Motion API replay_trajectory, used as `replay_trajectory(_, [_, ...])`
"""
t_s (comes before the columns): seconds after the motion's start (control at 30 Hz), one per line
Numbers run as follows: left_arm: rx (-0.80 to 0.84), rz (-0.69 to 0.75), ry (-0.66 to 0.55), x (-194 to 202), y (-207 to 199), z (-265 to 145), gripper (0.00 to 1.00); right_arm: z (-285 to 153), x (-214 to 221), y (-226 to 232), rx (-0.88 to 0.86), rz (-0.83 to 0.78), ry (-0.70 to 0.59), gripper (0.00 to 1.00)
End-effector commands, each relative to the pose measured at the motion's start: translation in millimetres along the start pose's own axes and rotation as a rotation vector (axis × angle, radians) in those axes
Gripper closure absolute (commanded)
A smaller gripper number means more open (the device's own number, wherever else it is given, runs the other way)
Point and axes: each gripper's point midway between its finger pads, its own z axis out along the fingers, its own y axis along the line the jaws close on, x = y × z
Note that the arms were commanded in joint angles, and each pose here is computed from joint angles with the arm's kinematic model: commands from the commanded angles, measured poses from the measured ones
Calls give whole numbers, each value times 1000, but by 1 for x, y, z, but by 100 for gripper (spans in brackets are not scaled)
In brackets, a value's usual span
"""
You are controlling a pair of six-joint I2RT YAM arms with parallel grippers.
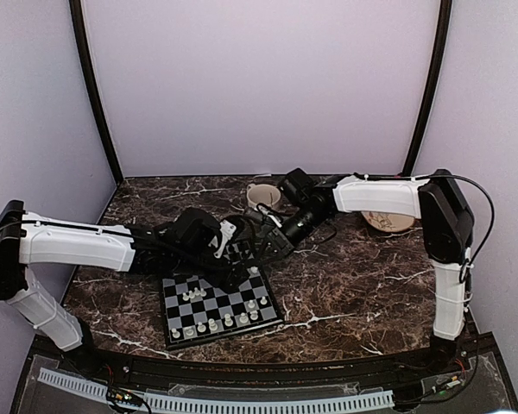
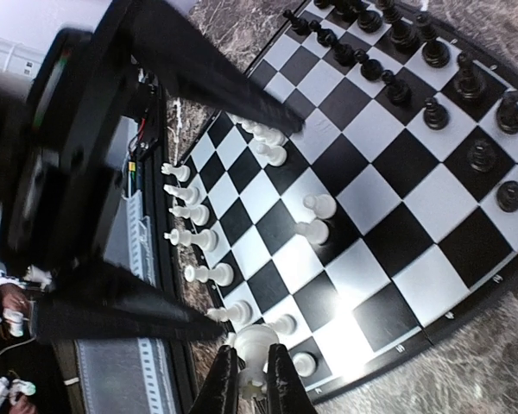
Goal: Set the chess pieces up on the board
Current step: Pass from the left arm to the right, then place the rook at h1.
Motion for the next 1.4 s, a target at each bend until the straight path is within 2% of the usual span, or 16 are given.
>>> replay_trajectory(0.0, [-75, 25, -58, -30, 19, -29, 1, -28, -3, 2, 128, -114, -31, 97])
replay_trajectory(0.17, [-96, 73, -150, -64, 29, -55, 1, -40, 5, 2, 217, -194, -30, 97])
replay_trajectory(0.3, [-111, 135, -289, -101, 39, -82, 1, -40, 13, 4, 285, -272, -2, 97])
replay_trajectory(0.37, [-175, 102, -344, -121, 61, -93, 1, -37, 19, 8, 323, -331, 23, 97])
replay_trajectory(0.5, [-427, -42, -453, -149, 126, -109, 1, -22, 35, 17, 400, -462, 101, 97])
replay_trajectory(0.63, [-552, -85, -408, -159, 172, -100, 1, -4, 48, 23, 456, -573, 183, 97])
replay_trajectory(0.77, [-450, -107, -414, -158, 186, -88, 3, 12, 62, 25, 496, -654, 251, 97])
replay_trajectory(0.87, [-360, -124, -431, -149, 187, -86, 17, 22, 73, 25, 505, -695, 292, 97])
replay_trajectory(0.93, [-334, -105, -427, -142, 183, -84, 21, 29, 78, 24, 509, -708, 312, 97])
replay_trajectory(1.37, [-280, -90, -425, -139, 174, -84, 26, 48, 89, 17, 510, -724, 378, 96])
